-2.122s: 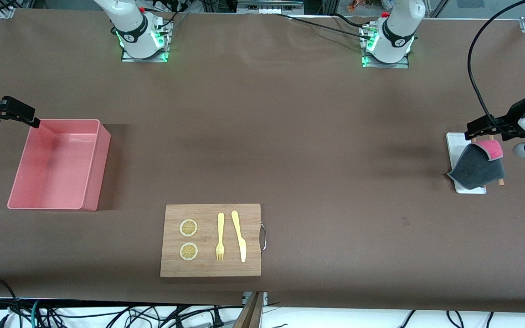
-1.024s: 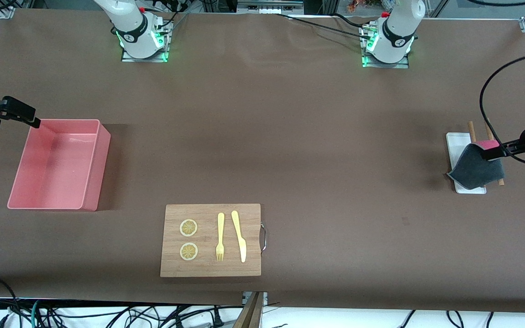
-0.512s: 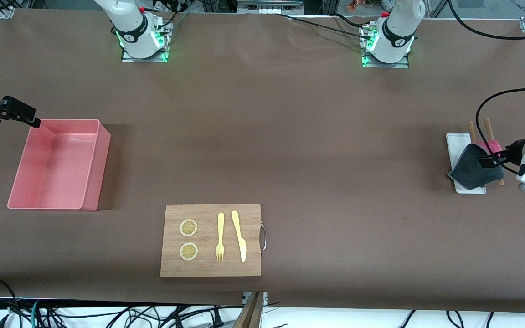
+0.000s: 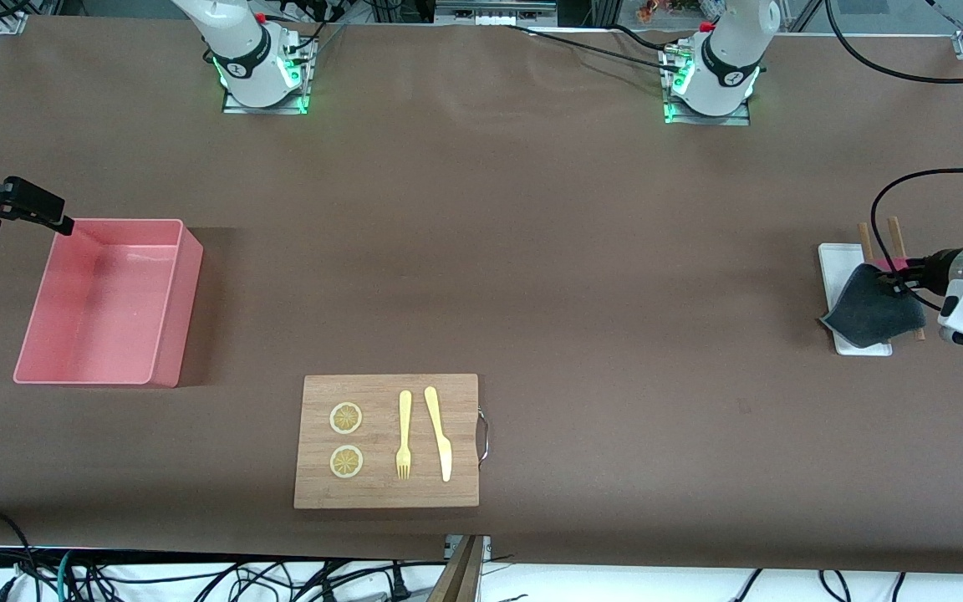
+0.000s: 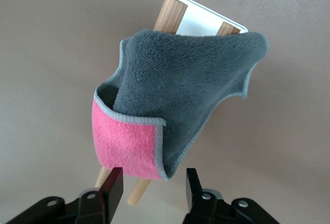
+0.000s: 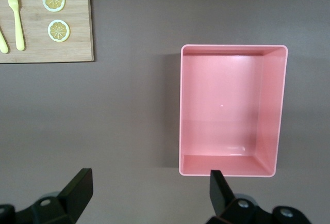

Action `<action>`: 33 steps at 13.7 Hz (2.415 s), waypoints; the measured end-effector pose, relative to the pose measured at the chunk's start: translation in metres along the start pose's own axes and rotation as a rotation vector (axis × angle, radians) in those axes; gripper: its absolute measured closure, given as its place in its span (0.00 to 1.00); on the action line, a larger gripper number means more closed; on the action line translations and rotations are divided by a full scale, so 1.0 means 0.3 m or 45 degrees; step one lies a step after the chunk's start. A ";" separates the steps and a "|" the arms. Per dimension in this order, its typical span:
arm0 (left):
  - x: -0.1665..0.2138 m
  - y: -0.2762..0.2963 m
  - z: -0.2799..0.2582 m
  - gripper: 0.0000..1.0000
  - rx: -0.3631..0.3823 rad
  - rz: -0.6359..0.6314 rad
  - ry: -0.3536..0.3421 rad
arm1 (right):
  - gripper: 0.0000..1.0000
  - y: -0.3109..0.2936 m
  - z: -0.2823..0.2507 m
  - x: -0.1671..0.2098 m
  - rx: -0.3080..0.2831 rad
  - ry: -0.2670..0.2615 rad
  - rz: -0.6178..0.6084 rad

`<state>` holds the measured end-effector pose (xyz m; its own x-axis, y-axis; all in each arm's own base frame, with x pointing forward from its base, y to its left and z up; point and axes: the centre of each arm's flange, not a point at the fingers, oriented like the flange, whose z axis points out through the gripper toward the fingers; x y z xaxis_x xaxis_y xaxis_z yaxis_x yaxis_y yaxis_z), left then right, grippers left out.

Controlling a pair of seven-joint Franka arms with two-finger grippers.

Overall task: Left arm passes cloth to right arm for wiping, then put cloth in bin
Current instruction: 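Reach the left gripper to the grey-pink cloth on the holder and grasp it, then lift the cloth with the left gripper while the right gripper advances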

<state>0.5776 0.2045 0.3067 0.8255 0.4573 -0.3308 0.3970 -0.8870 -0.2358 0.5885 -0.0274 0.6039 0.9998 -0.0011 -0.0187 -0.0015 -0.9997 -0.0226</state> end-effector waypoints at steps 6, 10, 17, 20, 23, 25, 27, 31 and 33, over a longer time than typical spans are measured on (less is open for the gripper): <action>0.038 -0.009 0.070 0.45 -0.005 -0.009 -0.003 | 0.00 0.000 0.000 0.000 0.000 0.000 0.000; 0.038 -0.011 0.070 0.50 -0.004 -0.010 -0.003 | 0.00 0.000 0.000 0.000 0.000 0.000 0.000; 0.041 -0.006 0.058 0.49 0.087 0.028 0.025 | 0.00 0.000 0.000 0.000 0.000 0.000 0.000; 0.043 0.002 0.051 0.49 0.096 0.036 0.037 | 0.00 0.000 0.004 0.002 0.000 -0.003 0.000; 0.044 0.006 0.052 0.50 0.097 0.038 0.038 | 0.00 0.003 0.057 0.025 0.004 -0.037 0.000; 0.047 0.001 0.040 0.71 0.108 0.039 0.049 | 0.00 0.009 0.142 0.066 0.008 -0.074 0.001; 0.047 0.005 0.038 0.77 0.108 0.041 0.051 | 0.00 0.003 0.208 0.097 0.003 -0.103 -0.009; 0.047 0.014 0.034 0.88 0.107 0.044 0.054 | 0.00 -0.063 0.290 0.138 0.061 -0.122 0.006; 0.046 0.020 0.029 0.98 0.107 0.046 0.056 | 0.00 -0.104 0.334 0.159 0.114 -0.136 0.118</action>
<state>0.5879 0.2061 0.2928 0.8561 0.4202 -0.3008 0.3328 -0.8936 -0.3011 0.6344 0.0061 0.5036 0.9876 -0.0863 -0.1310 -0.1004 -0.9894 -0.1047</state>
